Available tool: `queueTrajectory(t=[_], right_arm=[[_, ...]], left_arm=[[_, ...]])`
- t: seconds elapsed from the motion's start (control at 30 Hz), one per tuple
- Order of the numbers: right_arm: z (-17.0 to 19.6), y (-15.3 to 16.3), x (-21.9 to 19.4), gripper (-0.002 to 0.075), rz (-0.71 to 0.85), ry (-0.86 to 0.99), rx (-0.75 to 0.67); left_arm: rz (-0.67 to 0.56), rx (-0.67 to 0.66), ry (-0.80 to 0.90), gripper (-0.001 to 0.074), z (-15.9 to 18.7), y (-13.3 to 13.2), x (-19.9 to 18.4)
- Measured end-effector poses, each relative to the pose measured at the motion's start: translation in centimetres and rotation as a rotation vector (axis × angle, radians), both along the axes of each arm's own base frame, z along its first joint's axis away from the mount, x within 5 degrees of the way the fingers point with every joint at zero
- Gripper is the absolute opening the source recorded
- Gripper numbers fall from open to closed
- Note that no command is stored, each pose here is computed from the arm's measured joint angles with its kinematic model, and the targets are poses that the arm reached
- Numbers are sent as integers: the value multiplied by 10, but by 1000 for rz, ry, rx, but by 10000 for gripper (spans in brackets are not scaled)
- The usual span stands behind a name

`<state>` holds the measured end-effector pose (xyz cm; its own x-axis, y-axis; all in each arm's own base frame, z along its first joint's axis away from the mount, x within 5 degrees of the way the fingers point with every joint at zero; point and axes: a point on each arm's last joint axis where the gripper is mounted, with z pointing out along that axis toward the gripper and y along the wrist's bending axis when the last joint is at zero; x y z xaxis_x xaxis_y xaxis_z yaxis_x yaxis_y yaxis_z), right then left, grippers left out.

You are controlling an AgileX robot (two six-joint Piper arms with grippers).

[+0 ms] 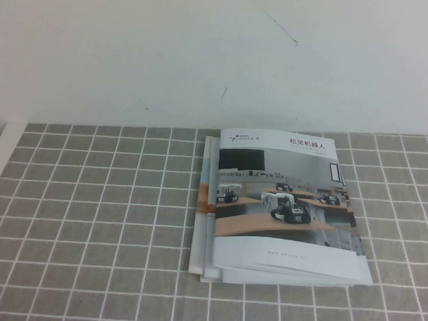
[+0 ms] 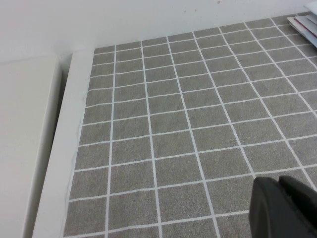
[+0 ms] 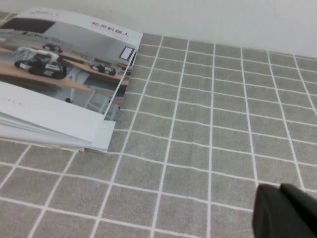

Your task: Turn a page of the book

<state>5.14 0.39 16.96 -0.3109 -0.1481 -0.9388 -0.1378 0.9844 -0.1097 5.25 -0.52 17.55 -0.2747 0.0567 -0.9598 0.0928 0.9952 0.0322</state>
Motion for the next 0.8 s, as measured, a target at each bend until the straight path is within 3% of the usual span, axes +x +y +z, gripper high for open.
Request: queueTrajectory(t=[0.8], right_arm=[[0, 0, 0, -3, 0, 0, -2]], left_arm=[[4, 49, -3, -4, 0, 2, 0]])
